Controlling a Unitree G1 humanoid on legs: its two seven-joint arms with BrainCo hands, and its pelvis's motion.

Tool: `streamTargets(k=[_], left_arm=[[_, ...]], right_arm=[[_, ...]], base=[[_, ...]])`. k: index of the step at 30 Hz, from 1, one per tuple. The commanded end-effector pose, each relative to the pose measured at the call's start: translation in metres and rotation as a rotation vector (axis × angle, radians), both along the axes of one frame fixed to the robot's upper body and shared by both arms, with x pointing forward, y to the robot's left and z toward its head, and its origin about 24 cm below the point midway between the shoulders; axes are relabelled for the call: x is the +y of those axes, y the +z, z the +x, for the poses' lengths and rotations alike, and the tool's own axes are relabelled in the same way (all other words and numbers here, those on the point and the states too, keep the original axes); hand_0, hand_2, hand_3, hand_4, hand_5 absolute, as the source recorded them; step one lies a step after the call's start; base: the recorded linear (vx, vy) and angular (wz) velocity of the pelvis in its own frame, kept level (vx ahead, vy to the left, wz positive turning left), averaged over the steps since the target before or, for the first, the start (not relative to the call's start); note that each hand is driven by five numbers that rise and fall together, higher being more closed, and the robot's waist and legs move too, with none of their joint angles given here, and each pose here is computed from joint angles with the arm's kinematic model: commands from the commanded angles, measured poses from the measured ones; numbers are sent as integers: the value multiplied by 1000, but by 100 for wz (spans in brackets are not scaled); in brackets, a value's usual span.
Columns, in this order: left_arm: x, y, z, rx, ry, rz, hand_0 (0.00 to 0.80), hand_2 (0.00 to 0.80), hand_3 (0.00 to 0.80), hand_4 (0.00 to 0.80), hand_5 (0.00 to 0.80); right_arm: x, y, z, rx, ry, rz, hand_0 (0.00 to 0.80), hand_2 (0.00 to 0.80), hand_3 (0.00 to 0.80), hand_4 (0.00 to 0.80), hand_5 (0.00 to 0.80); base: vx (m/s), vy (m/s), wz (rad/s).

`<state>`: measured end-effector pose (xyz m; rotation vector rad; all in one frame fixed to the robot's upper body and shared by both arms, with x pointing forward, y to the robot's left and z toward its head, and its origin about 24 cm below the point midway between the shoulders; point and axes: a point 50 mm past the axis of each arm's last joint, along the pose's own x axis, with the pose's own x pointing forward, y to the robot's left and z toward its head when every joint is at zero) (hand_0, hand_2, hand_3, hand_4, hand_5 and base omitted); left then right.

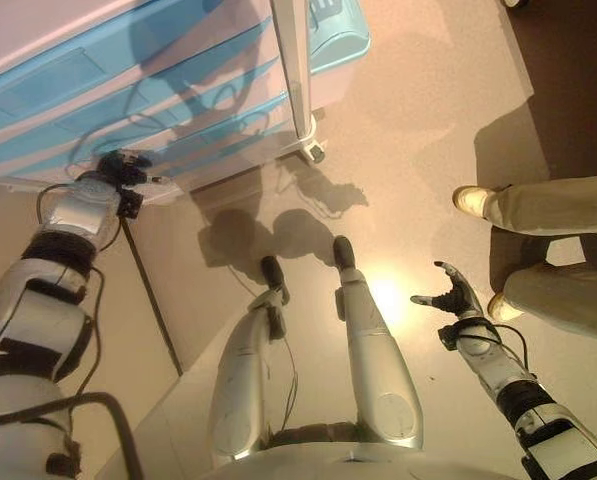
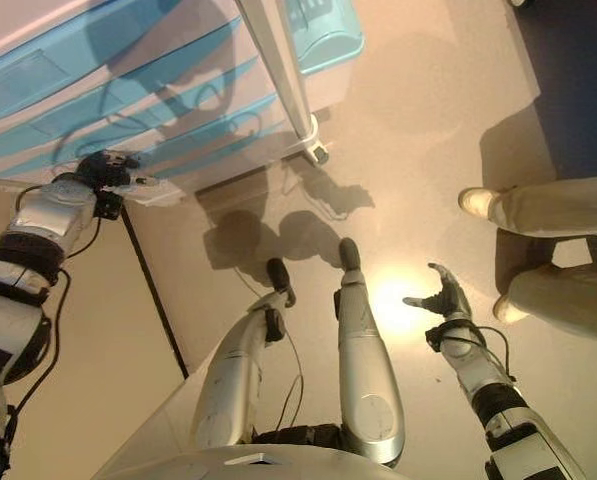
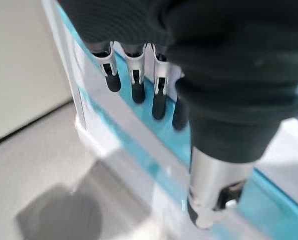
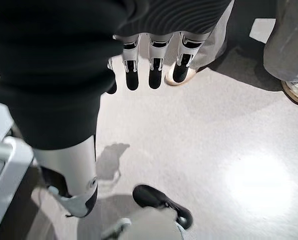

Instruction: Open the drawer and pick up the medicine

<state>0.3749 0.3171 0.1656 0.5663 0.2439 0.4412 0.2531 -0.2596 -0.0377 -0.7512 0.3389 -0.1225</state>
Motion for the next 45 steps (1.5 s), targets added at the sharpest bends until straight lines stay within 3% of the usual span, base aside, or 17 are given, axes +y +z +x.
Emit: streamTargets(k=[1, 5, 10, 16, 21, 29, 34, 37, 41, 45], left_arm=[[32, 167, -24, -665, 241, 166, 0, 0, 0, 0, 0], [21, 149, -15, -604, 173, 150, 0, 0, 0, 0, 0], [8, 98, -3, -420, -27, 38, 0, 0, 0, 0, 0], [-2, 8, -13, -175, -254, -98, 0, 0, 0, 0, 0], [-19, -77, -45, -74, -347, -330, 0, 0, 0, 0, 0], [-61, -187, -106, 92, -332, -559, 0, 0, 0, 0, 0], [-74, -239, -151, 219, -227, -698, 0, 0, 0, 0, 0], [-75, -263, -178, 315, -158, -648, 0, 0, 0, 0, 0], [-80, -287, -210, 394, -67, -740, 0, 0, 0, 0, 0], [-97, -307, -240, 595, -170, -711, 0, 0, 0, 0, 0]], right_arm=[[5, -5, -13, -9, 35, -17, 0, 0, 0, 0, 0], [13, -8, -12, -10, 38, -1, 0, 0, 0, 0, 0], [17, -10, -11, 2, 41, 1, 0, 0, 0, 0, 0], [15, -17, -17, 74, 58, 67, 0, 0, 0, 0, 0], [11, -36, -37, 177, 33, 178, 0, 0, 0, 0, 0], [9, -69, -78, 357, -69, 393, 0, 0, 0, 0, 0], [17, -89, -105, 499, -99, 508, 0, 0, 0, 0, 0], [21, -98, -119, 577, -109, 532, 0, 0, 0, 0, 0], [27, -108, -133, 646, -125, 558, 0, 0, 0, 0, 0], [36, -113, -137, 689, -143, 568, 0, 0, 0, 0, 0]], base=[[-11, -54, 1], [-14, -64, 5], [7, -42, 2], [43, -47, 8], [91, -48, 12], [132, -41, 19], [123, -19, 24], [79, -6, 21], [32, -20, 12], [2, -41, 18]])
